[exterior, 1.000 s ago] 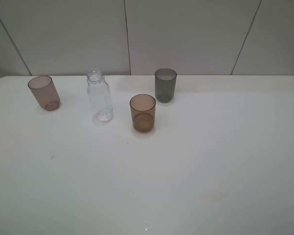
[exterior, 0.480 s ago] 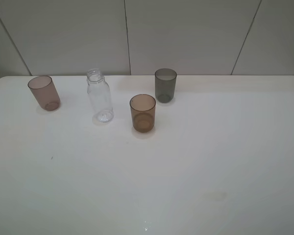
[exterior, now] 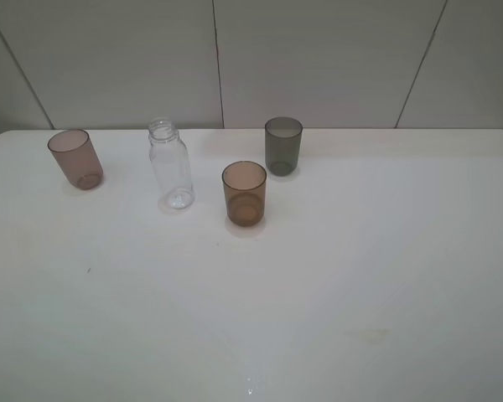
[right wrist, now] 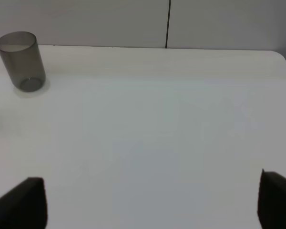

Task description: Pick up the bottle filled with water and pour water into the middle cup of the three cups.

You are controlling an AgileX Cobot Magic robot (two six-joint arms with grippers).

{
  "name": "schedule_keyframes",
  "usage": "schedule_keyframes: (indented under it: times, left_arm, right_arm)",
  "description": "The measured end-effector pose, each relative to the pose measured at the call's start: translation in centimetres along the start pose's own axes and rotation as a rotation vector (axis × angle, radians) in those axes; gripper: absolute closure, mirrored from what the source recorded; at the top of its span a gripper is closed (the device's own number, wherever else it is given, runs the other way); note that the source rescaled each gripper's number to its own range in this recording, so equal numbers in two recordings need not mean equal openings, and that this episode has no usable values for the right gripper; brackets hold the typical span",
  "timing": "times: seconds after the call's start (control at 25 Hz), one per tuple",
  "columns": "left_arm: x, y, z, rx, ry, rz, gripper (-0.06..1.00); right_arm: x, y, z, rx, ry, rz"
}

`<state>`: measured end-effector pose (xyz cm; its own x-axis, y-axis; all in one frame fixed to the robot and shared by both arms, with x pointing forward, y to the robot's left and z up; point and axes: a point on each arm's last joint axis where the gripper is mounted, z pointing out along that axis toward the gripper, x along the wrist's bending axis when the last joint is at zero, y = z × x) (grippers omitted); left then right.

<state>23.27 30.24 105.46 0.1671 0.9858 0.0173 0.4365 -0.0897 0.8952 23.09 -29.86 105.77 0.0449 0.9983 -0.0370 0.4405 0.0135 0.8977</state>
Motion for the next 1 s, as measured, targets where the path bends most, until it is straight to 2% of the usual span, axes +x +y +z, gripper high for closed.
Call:
schedule_keyframes:
  times: [1.0]
  left_arm:
    - [-0.09,-0.03,-0.01,-0.002,-0.010,-0.006,0.16]
  right_arm:
    - [0.00,0.00,0.00,0.000,0.000,0.000]
